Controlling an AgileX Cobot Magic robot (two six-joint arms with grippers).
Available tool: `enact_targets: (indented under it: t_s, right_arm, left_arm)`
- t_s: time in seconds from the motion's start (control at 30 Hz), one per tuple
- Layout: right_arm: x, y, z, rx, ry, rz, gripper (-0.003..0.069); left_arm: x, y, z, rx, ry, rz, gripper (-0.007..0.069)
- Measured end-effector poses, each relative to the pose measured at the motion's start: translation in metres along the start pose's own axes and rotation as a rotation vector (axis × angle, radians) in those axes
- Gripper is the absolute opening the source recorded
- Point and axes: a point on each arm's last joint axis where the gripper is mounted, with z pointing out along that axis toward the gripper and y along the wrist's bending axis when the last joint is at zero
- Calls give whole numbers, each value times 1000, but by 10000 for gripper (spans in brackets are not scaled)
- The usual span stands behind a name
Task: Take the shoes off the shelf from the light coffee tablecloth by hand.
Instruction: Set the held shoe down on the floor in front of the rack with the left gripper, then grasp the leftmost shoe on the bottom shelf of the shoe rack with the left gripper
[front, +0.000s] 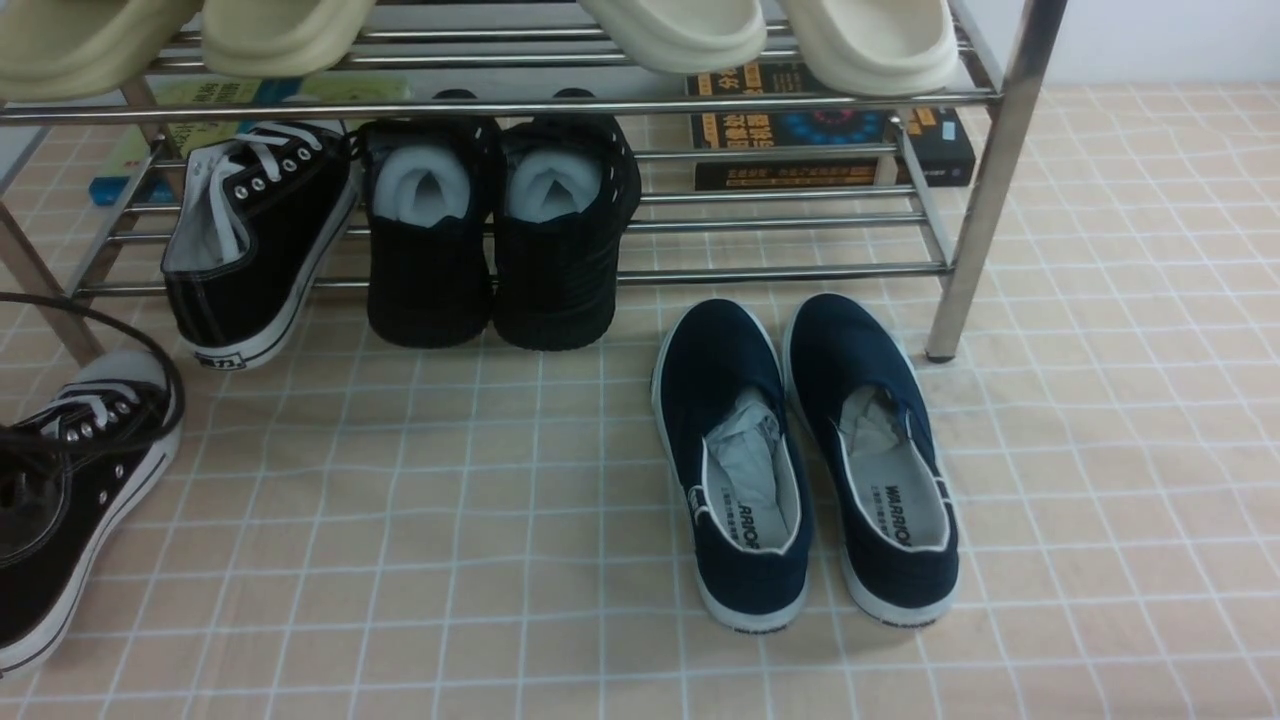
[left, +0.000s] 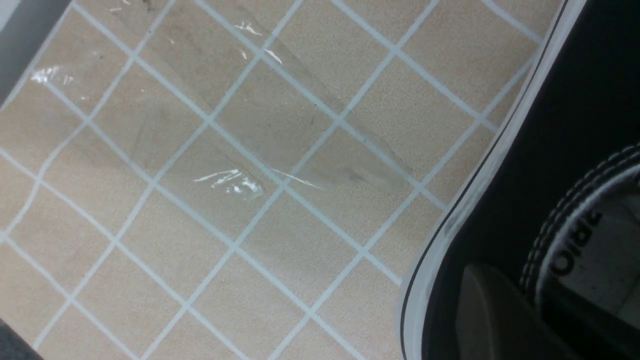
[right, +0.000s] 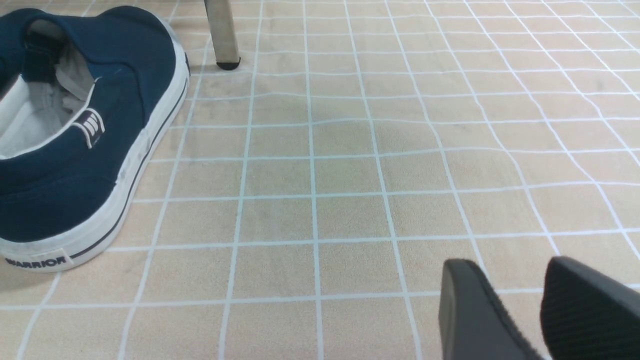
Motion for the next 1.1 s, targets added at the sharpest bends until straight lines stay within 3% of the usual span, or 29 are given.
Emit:
enact_targets:
  t_s: [0.2, 0.47, 0.57, 0.67, 0.8, 0.9, 1.1]
  right_arm:
    - [0, 0, 0, 0, 0, -1, 237]
    - [0, 0, 0, 0, 0, -1, 237]
    - [0, 0, 0, 0, 0, -1, 237]
    - [0, 0, 0, 0, 0, -1, 237]
    - [0, 0, 0, 0, 0, -1, 237]
    - [0, 0, 0, 0, 0, -1, 237]
    - [0, 0, 0, 0, 0, -1, 237]
  left_arm:
    - [-2, 1, 0, -16, -20, 56, 64]
    - [-3, 4, -7, -27, -31, 106, 274]
    - [-2, 8, -17, -31, -44, 106, 308]
    - [2, 16, -33, -43, -53, 115, 284]
    - [20, 28, -64, 2, -9, 127, 90]
    - [31, 27, -76, 87, 11, 148, 17]
    - [45, 15, -88, 293, 53, 158, 1]
